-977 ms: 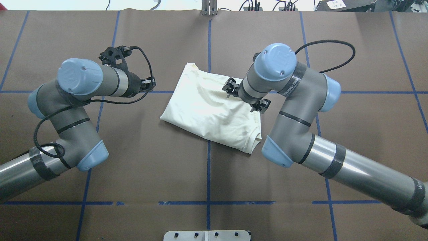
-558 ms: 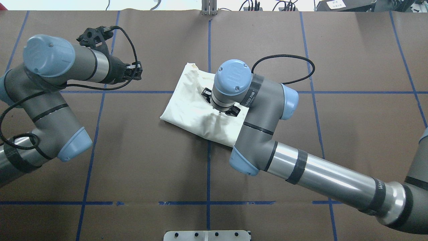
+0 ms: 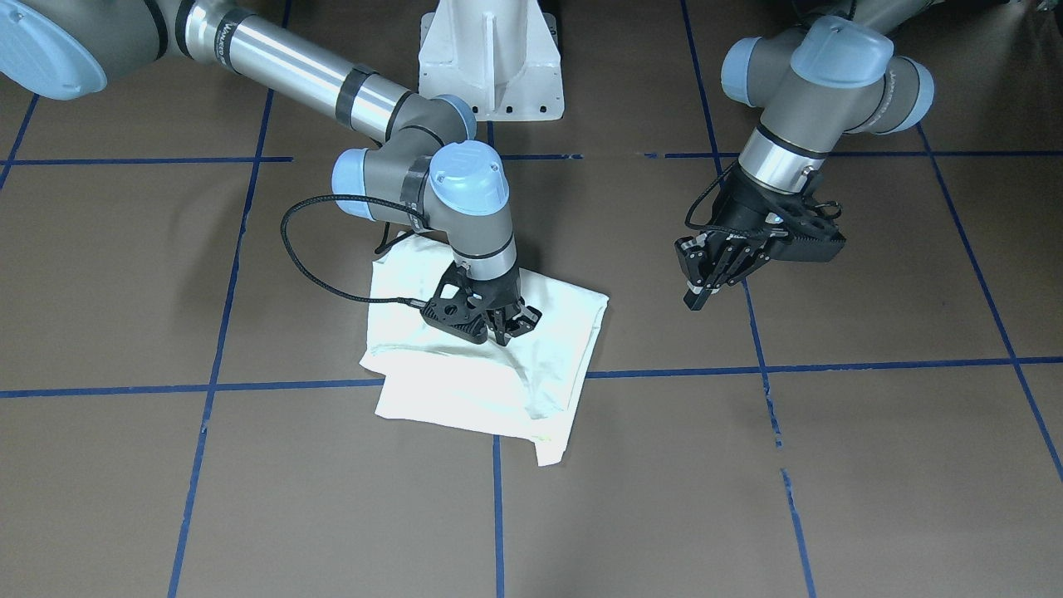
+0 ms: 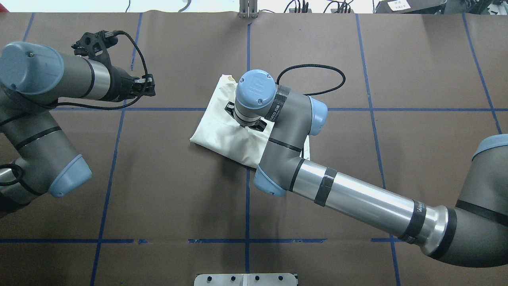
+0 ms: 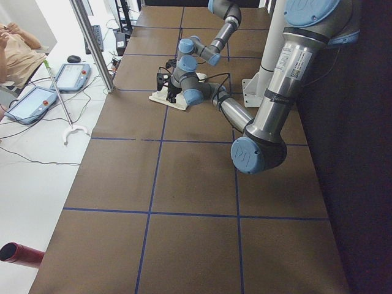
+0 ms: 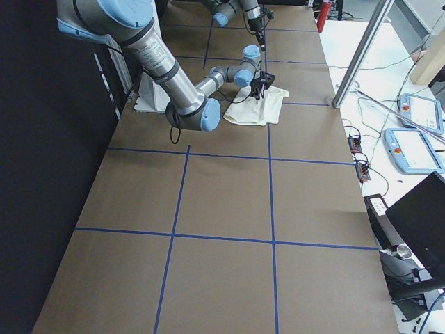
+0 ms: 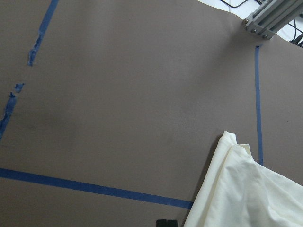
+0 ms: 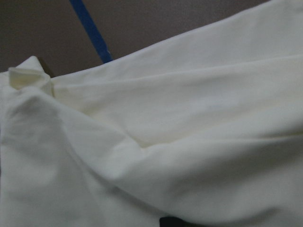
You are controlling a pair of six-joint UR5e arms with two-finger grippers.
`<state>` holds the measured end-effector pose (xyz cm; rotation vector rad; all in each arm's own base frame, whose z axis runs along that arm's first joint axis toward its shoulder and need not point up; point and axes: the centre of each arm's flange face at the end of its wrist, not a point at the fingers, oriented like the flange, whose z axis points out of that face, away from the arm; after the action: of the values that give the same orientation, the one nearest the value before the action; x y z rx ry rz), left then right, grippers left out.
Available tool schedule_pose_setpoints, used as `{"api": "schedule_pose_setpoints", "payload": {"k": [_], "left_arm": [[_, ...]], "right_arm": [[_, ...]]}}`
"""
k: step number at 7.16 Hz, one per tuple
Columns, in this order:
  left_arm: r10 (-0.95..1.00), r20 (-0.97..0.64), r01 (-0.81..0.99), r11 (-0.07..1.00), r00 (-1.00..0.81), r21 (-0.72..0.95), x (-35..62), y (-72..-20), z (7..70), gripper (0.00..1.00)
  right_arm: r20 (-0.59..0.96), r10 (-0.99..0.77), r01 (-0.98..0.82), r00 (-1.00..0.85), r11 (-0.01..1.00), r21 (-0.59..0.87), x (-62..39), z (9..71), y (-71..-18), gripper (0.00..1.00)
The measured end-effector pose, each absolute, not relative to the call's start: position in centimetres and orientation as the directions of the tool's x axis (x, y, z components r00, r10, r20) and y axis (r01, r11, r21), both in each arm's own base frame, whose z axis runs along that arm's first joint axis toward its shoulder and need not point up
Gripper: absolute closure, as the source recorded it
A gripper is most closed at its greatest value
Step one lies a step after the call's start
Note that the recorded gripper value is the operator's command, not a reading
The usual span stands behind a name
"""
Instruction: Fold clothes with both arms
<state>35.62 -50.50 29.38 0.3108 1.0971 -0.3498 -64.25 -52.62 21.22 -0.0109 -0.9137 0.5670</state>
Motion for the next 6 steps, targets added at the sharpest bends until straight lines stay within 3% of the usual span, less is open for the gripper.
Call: {"api": "schedule_pose_setpoints", "payload": {"k": [6], "left_arm": [[-0.122, -0.904, 0.425, 0.902, 0.410, 0.071, 35.6, -50.4, 29.3, 1.00]], "right_arm": [[0.723, 0.437, -0.494, 0.535, 0.856, -0.152, -53.8, 25.6, -65.7, 1.00]]}}
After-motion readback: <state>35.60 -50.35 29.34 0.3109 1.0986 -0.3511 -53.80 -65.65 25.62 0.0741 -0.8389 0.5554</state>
